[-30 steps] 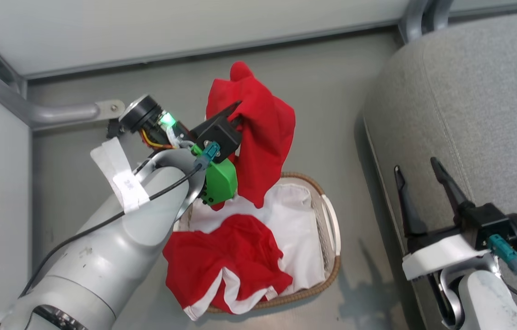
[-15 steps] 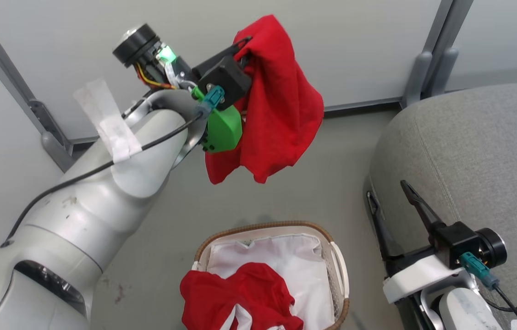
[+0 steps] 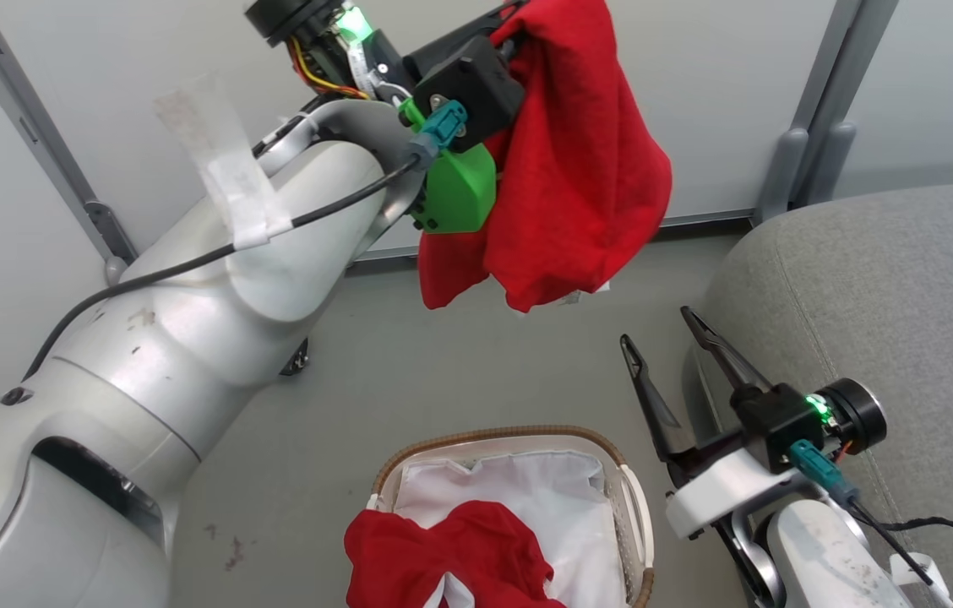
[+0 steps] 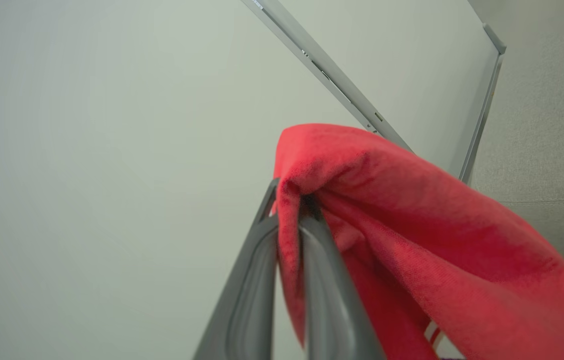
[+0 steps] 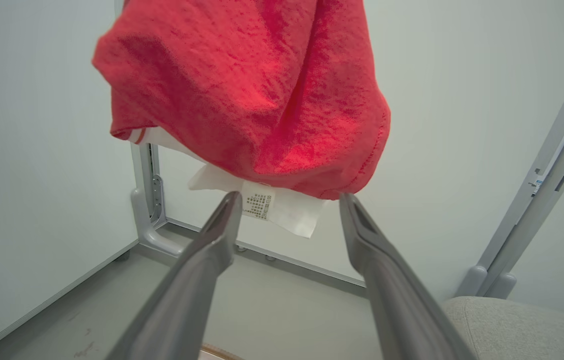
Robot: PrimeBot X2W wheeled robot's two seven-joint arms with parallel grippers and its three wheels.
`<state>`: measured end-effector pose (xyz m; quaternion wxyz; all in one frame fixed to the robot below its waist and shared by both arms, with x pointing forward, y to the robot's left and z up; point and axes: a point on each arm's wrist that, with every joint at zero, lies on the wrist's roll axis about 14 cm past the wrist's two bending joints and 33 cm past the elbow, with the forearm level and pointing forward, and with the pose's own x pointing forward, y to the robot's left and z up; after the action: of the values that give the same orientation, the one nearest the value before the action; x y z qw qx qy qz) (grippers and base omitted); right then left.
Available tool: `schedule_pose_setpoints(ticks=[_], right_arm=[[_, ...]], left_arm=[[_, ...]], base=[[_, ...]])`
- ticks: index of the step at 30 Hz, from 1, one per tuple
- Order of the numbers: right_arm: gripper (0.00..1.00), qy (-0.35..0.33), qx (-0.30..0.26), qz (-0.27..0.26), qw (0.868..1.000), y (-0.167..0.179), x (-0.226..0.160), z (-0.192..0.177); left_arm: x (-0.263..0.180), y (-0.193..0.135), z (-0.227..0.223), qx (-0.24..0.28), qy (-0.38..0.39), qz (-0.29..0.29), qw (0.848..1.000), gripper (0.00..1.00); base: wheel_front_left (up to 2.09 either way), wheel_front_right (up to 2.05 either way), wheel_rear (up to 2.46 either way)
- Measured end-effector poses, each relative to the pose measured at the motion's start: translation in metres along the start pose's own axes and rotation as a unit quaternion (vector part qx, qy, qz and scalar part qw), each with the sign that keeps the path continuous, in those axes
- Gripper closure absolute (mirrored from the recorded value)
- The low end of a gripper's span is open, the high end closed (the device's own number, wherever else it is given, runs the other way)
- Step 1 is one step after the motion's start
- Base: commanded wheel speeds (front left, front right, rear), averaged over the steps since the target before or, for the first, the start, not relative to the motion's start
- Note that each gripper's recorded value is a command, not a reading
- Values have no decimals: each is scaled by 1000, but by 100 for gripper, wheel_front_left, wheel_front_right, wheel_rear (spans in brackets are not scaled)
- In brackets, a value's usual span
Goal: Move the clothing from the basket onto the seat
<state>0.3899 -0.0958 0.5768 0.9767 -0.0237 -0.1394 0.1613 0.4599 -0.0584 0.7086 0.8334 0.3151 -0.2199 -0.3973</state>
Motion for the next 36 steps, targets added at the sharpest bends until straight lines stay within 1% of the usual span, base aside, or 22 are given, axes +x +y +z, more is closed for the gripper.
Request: schedule_pose_setpoints(ticks=[6,12,24,33,34,36], right_arm=[[0,6,-31,38,999,19,13,-3],[0,1,-58,56,997,25,30,2],[0,-50,-76,62,994,25,55,39],[0,-65,-75,71,993,31,63,49],[14,-66,-74,73,992,32,64,50],[51,-69,-75,80,992,36,67,53]], left_arm=[[0,-7,17,-1,-10,-11,1000,100],[-5,-14,28,-3,-18,-20,1000,100],[-12,-19,33,-15,-22,-24,999,100],[-16,-30,28,-38,-22,-29,999,100],[-16,-31,29,-41,-23,-28,998,100],[-17,-33,28,-47,-23,-29,998,100]], base=[[0,0,0],[0,0,0],[0,0,0],[0,0,0],[0,0,0],[0,0,0]])
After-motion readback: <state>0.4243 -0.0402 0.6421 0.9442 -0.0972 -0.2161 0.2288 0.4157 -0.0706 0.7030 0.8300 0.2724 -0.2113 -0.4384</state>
